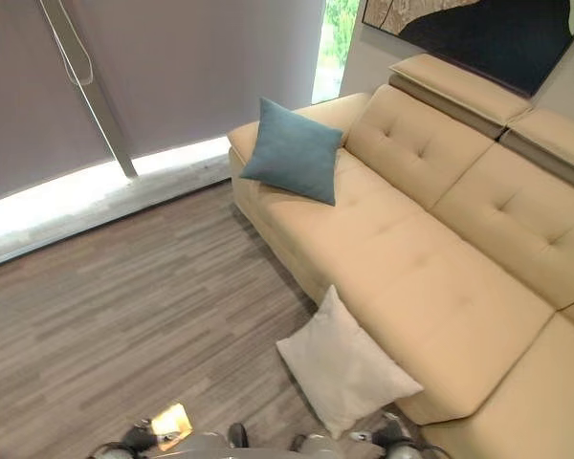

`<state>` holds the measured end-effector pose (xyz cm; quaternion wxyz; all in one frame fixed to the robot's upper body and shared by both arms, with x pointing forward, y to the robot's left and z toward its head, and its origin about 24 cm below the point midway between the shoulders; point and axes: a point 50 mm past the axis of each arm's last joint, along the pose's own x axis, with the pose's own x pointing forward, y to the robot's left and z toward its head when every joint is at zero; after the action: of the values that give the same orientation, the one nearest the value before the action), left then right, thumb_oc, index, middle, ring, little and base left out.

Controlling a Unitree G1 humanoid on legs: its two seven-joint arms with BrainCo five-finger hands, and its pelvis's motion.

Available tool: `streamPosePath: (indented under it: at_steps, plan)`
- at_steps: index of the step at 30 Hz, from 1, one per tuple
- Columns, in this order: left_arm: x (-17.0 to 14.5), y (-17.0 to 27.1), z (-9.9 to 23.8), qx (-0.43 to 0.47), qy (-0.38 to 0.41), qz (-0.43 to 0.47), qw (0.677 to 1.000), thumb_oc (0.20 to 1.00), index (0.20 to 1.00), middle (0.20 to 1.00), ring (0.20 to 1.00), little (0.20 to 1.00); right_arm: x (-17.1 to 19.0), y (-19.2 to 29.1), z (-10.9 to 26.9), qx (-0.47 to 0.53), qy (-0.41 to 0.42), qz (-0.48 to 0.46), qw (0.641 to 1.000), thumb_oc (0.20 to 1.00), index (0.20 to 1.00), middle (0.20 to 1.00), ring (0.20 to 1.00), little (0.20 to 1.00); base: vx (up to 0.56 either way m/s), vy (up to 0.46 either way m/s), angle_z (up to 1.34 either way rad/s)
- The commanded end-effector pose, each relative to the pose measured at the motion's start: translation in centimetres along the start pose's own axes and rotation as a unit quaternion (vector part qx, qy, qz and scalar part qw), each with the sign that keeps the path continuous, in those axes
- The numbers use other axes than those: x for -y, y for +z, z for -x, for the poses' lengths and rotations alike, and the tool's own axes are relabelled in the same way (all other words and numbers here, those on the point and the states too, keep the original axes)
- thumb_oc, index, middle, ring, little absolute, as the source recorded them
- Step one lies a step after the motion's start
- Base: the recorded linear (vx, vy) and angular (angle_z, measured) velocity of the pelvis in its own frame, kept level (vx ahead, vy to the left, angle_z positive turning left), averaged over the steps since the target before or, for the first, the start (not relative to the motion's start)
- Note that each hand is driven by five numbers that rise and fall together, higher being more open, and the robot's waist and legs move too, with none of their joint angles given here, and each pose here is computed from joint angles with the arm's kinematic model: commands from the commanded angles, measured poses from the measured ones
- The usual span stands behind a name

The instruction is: Pick up all the scattered cushions and arrange them neatly on the sofa.

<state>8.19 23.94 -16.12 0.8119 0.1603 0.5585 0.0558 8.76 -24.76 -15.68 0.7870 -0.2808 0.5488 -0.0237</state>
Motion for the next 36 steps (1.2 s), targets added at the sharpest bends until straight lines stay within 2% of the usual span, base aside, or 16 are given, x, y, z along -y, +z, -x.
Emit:
streamPosePath:
  at_steps: [1, 9, 19, 26, 36]
  plan:
    - [-0.6, 1.8, -0.3, 0.028, 0.003, -0.020, 0.999, 1.000, 1.000, 1.000, 1.000, 1.000, 0.9, 1.7, -0.5, 0.012, -0.017, -0.008, 1.000, 1.000, 1.000, 1.000, 1.000, 1.000, 0.00, 0.013, -0.19]
    - [0.4, 2.0, -0.3, 0.023, -0.013, -0.017, 0.999, 1.000, 1.000, 1.000, 1.000, 1.000, 1.7, 1.1, -0.6, 0.000, -0.027, 0.003, 1.000, 1.000, 1.000, 1.000, 1.000, 1.000, 0.09, 0.111, -0.61]
    - [-1.4, 1.1, -0.3, 0.006, 0.015, -0.007, 1.000, 1.000, 1.000, 1.000, 1.000, 1.000, 0.6, 2.7, -0.5, 0.026, -0.016, -0.003, 1.000, 1.000, 1.000, 1.000, 1.000, 1.000, 0.01, 0.177, -0.85]
    - [-1.4, 0.7, -0.3, 0.000, 0.012, -0.015, 1.000, 1.000, 1.000, 1.000, 1.000, 1.000, 1.1, 3.1, -0.6, 0.036, -0.025, 0.003, 0.999, 1.000, 1.000, 1.000, 1.000, 1.000, 0.05, 0.001, -0.75]
    - [0.1, 2.5, -0.4, 0.029, -0.010, -0.021, 0.999, 1.000, 1.000, 1.000, 1.000, 1.000, 2.5, 2.7, -0.7, 0.033, -0.049, -0.010, 0.998, 1.000, 1.000, 1.000, 1.000, 1.000, 0.05, -0.077, -0.05]
